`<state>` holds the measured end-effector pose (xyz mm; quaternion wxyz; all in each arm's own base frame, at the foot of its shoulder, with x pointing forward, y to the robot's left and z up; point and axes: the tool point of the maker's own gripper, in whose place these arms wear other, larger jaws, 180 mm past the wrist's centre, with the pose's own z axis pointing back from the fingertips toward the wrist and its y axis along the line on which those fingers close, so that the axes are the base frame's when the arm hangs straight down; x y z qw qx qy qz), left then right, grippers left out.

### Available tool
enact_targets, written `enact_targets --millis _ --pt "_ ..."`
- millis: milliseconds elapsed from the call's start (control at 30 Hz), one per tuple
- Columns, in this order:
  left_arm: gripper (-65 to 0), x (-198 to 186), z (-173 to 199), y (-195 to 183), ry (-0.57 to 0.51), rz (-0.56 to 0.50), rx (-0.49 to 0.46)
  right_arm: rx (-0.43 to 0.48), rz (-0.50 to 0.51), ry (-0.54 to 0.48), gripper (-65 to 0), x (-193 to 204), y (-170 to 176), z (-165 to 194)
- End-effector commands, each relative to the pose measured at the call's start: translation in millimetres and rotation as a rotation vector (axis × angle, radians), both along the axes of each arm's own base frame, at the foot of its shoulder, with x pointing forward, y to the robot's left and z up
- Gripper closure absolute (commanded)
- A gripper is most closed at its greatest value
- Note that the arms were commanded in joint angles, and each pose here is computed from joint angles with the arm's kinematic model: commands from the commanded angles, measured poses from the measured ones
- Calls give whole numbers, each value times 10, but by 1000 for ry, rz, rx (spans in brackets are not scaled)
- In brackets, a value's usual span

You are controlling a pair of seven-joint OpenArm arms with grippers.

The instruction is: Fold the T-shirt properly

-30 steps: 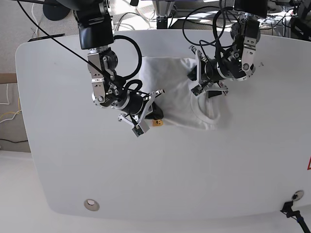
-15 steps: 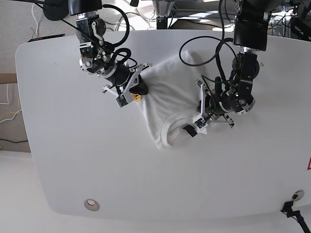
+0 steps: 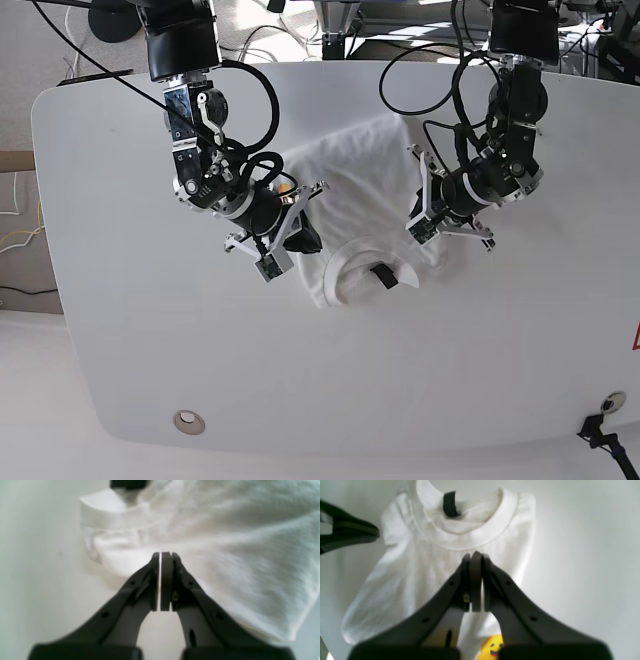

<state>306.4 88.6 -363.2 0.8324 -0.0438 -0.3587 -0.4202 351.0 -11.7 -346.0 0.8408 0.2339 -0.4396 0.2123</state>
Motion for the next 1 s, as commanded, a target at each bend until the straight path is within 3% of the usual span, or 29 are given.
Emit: enact_targets --millis 0,200,300,467,733,867,967 --pt "0 29 111 -41 -41 -1 -37 28 -14 -13 0 128 -7 -6" --pt "0 -176 -297 13 87 16 -32 62 -63 39 0 128 -80 -346" --pt "0 -22 -377 -35 93 11 -66 56 -72 91 0 -93 -128 -545" --pt "0 209 -517 -24 128 17 -76 51 -62 95 0 -350 -148 -560" --pt "0 217 -234 -57 37 -5 -80 43 -61 33 0 -203 -197 -368" --pt "0 172 -49 199 -25 61 -78 42 -97 -64 0 -81 -363 -41" --pt "0 90 101 419 -85 127 -97 -43 -144 -125 0 -121 -557 87"
